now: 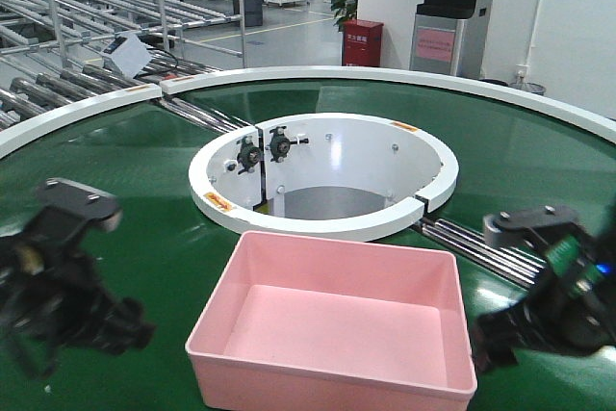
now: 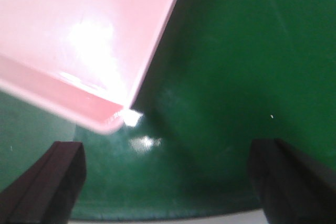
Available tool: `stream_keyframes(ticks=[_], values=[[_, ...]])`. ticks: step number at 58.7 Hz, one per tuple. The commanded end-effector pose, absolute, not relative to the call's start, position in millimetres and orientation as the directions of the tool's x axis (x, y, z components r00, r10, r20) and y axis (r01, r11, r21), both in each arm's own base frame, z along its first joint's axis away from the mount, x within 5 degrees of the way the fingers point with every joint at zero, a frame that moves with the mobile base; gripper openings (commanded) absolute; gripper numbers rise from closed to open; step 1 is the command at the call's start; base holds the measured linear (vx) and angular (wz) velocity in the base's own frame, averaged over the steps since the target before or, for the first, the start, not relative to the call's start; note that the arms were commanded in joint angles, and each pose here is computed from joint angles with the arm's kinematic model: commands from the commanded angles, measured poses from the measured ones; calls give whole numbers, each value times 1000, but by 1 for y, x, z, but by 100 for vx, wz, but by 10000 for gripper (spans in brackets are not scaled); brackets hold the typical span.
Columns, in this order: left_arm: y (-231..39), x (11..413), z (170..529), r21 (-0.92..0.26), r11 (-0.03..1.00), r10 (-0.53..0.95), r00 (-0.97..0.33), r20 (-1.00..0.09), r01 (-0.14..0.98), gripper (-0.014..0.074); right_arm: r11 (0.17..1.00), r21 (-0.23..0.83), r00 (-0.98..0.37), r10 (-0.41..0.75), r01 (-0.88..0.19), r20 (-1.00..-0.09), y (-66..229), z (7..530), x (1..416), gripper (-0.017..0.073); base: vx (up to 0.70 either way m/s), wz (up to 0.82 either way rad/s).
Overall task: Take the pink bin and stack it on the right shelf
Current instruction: 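Lower both grippers toward opposite side walls of the pink bin, then close both grippers on the bin walls and lift it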
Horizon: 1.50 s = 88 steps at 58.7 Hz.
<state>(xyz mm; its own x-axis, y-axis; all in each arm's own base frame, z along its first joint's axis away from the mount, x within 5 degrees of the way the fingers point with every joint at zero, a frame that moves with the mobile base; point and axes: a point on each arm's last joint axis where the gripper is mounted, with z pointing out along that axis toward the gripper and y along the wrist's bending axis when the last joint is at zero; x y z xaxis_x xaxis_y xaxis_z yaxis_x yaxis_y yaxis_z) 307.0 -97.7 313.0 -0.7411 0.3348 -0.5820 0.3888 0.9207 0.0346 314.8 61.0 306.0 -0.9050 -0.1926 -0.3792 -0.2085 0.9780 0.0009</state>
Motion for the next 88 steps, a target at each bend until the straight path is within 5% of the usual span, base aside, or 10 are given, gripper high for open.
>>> stream_keyframes(ticks=[1, 17, 23, 32, 55, 75, 88], values=[[-112, 340, 323, 25, 921, 321, -721, -614, 389, 601, 989, 19, -893, -126, -148, -431, 64, 327, 336, 610, 0, 0], [-142, 433, 270, -19, 933, 312, -837, -449, 358, 587, 997, 59, -930, -17, -41, -367, 76, 299, 396, 557, 0, 0], [-151, 454, 271, -39, 932, 303, -833, -464, 361, 587, 998, 65, -944, 15, -7, -331, 79, 285, 411, 557, 0, 0], [-160, 460, 289, -103, 914, 276, -786, -553, 393, 586, 997, 70, -948, 40, 18, -317, 81, 268, 423, 557, 0, 0], [-158, 461, 282, -112, 933, 236, -816, -528, 342, 575, 992, 75, -946, 116, 98, -303, 81, 251, 432, 446, 0, 0], [-158, 462, 283, -126, 940, 206, -821, -532, 318, 300, 982, 109, -935, 183, 157, -304, 82, 253, 433, 104, 0, 0], [-155, 453, 305, -125, 941, 197, -809, -554, 315, 131, 979, 137, -916, 191, 152, -352, 83, 275, 426, -15, 0, 0]])
